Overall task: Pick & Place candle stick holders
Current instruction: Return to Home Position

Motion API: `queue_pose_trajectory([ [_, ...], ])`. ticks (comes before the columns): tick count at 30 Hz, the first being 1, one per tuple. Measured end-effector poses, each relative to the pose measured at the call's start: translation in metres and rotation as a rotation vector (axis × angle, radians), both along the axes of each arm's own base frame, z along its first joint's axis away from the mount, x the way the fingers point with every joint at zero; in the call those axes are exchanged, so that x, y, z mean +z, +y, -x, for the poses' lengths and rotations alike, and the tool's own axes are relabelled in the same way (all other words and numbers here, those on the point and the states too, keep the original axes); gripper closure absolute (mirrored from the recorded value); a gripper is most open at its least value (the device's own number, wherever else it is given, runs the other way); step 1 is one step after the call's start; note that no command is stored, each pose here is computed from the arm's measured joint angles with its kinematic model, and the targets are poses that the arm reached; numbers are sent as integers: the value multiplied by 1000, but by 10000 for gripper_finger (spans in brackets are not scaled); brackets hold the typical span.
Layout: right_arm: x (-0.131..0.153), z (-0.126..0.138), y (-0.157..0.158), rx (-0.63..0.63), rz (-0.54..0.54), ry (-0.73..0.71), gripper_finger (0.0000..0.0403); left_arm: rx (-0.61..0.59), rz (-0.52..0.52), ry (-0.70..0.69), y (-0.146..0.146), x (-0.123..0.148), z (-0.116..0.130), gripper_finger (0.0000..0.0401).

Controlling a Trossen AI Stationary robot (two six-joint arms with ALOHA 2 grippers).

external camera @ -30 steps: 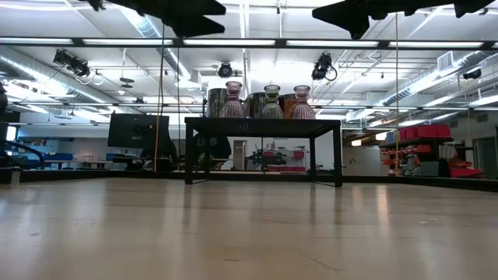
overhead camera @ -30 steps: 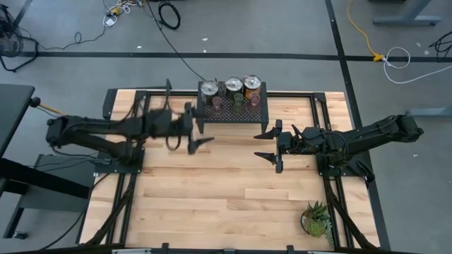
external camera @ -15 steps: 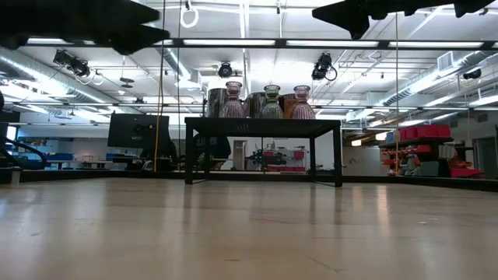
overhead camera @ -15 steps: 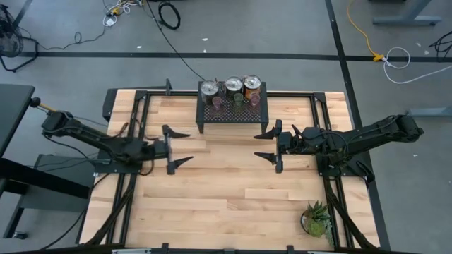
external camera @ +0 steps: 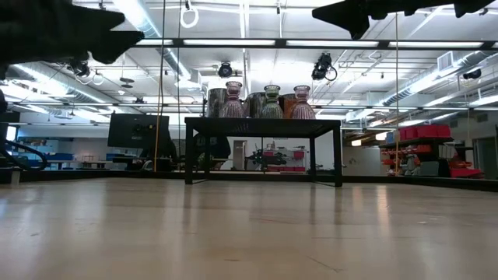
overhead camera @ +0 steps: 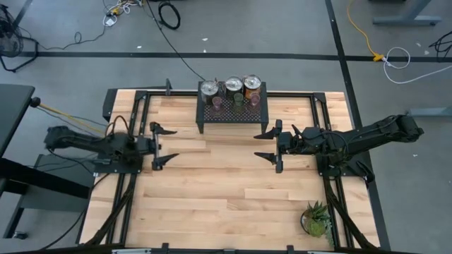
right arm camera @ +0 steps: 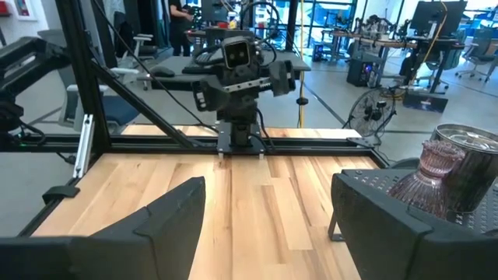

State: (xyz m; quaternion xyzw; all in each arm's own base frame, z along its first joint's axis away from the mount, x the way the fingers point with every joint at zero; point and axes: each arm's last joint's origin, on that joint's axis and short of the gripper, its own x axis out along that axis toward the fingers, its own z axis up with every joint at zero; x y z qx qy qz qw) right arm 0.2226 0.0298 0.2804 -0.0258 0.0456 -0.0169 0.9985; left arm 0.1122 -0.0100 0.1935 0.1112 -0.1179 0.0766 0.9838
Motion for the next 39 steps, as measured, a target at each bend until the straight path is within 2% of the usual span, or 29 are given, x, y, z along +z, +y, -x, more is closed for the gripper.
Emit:
queue_pose_trajectory([
  [3, 0, 0, 0, 0, 0, 0, 124, -78, 9, 41, 2, -5, 2, 11],
  [10, 0, 0, 0, 0, 0, 0, 124, -28, 140, 259, 4, -27, 0, 11],
  [29, -2, 1, -1, -6, -3, -16, 124, -27, 145, 264, 4, -28, 0, 11],
  [35, -39, 24, -6, 26, -25, -158, 124, -27, 145, 264, 4, -28, 0, 11],
  [39, -72, 52, -11, 29, -22, -140, 124, -28, 146, 259, 4, -28, 0, 11],
])
